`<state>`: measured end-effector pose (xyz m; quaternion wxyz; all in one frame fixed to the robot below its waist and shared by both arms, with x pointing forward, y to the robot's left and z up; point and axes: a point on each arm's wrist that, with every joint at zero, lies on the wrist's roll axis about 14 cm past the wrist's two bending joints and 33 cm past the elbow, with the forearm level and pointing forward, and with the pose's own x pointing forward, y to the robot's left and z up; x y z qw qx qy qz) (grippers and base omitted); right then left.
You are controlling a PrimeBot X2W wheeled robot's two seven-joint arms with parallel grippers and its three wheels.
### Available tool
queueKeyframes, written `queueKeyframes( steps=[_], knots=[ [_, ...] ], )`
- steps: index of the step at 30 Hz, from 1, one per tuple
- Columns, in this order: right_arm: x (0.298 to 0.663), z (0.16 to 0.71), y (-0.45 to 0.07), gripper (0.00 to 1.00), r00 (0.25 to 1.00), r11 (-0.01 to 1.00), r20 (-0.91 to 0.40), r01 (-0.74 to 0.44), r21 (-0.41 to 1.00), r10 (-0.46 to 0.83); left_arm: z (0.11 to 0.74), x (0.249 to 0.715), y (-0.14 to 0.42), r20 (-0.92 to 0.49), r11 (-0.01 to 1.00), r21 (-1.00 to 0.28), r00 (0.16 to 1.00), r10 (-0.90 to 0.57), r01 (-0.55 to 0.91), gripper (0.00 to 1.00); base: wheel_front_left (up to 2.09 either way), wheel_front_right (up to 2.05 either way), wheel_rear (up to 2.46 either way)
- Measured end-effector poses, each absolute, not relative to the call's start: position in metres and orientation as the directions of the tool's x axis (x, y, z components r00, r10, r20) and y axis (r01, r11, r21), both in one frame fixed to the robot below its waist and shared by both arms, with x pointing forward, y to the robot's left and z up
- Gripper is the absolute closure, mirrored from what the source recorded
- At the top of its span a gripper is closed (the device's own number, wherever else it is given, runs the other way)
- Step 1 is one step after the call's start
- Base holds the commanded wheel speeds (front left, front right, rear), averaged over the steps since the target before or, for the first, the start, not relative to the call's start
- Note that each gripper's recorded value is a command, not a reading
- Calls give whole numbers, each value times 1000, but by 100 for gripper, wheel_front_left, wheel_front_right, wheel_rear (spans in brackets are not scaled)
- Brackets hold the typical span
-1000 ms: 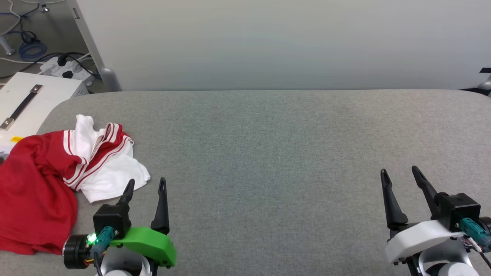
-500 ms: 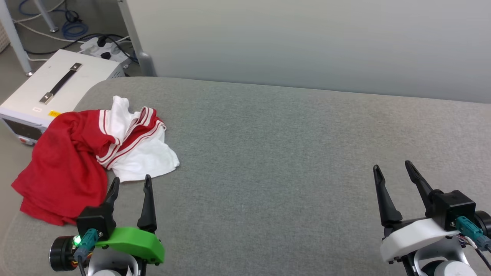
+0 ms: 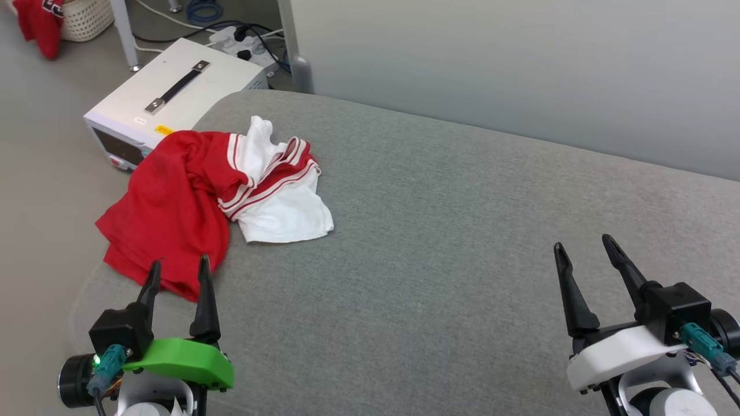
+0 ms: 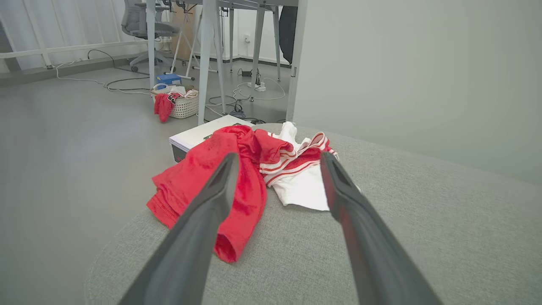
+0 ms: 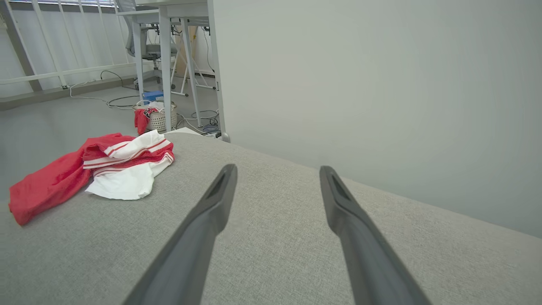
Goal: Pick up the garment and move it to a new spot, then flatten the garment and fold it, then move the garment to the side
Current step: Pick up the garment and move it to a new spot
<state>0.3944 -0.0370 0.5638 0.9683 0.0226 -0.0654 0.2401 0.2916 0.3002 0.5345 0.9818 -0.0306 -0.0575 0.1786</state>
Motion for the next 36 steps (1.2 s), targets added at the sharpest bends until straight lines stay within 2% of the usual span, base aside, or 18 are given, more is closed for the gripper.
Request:
queueKeyframes(
  steps=[10,23,30,36],
  knots=[
    [400,571,1,0,821,830,162,-557,15,548,532,259,331,105,887,-94,881,461,-453,0,0,0,0],
    [400,574,27,0,776,786,180,-618,22,605,535,237,349,126,849,-130,841,526,-512,0,0,0,0],
    [403,581,36,0,759,771,206,-636,34,617,538,237,356,141,836,-156,826,546,-526,0,0,0,0],
    [411,583,38,0,756,766,222,-640,58,615,543,257,370,150,835,-164,823,548,-526,0,0,0,0]
  ],
)
